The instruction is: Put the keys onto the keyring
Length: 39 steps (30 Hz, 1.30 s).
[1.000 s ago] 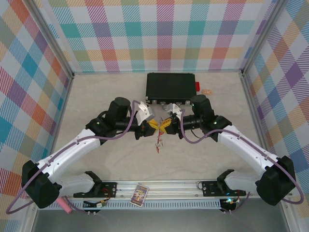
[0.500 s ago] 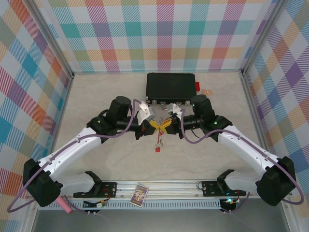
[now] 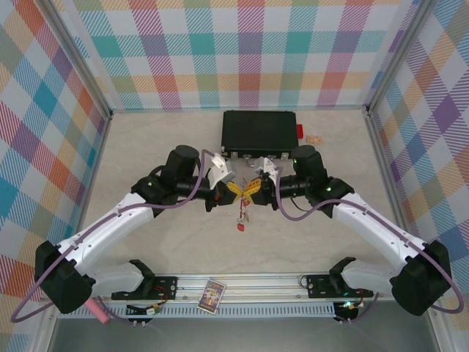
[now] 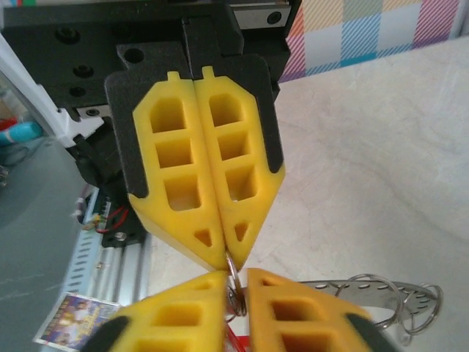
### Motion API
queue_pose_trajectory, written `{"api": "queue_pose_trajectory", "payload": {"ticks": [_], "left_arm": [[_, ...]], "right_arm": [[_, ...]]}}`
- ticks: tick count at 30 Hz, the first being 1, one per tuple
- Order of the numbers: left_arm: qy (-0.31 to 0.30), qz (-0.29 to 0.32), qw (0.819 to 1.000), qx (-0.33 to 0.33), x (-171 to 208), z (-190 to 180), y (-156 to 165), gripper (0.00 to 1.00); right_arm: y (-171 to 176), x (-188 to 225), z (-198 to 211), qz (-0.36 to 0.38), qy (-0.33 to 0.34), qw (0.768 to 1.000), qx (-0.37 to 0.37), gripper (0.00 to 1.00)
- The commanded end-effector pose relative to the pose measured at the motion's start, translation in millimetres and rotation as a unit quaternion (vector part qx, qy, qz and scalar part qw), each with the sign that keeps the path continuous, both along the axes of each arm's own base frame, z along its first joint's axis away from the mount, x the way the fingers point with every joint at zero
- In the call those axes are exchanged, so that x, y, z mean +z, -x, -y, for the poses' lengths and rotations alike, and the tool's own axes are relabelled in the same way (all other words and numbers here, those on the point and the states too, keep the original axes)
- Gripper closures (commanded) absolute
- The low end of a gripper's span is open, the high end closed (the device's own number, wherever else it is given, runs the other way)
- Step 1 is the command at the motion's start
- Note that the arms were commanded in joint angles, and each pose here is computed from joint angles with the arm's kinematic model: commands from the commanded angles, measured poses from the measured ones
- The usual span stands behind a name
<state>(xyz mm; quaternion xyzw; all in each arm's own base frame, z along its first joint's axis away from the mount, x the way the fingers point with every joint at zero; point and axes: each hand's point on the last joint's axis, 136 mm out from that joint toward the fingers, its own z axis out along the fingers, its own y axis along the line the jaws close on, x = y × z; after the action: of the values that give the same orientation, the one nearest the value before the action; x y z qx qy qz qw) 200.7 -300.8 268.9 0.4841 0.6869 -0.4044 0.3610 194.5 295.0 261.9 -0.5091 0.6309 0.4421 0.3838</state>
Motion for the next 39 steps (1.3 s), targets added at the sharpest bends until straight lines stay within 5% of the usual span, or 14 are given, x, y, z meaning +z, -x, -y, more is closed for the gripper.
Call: {"api": "queue_pose_trajectory", "payload": {"ticks": [1, 12, 26, 39], "left_arm": [[0.051, 0.038, 0.998, -0.010, 30.6, 3.5, 5.9, 1.00], [0.130, 0.052, 0.990, 0.035, 53.7, 2.4, -2.0, 1.00], [0.271, 0.085, 0.957, 0.054, 97.8, 6.9, -6.3, 1.00], [0.324, 0.093, 0.941, 0.030, 110.4, 11.6, 3.1, 1.00]], "right_arm": [[-3.2, 12.0, 0.6, 0.032, -0.020, 0.999, -0.019, 0.67], [-19.2, 22.5, 31.8, 0.068, -0.076, 0.984, -0.145, 0.61], [-8.4, 58.0, 31.0, 0.067, -0.151, 0.978, -0.129, 0.65], [-5.5, 78.8, 30.9, 0.073, -0.161, 0.977, -0.122, 0.68]]}}
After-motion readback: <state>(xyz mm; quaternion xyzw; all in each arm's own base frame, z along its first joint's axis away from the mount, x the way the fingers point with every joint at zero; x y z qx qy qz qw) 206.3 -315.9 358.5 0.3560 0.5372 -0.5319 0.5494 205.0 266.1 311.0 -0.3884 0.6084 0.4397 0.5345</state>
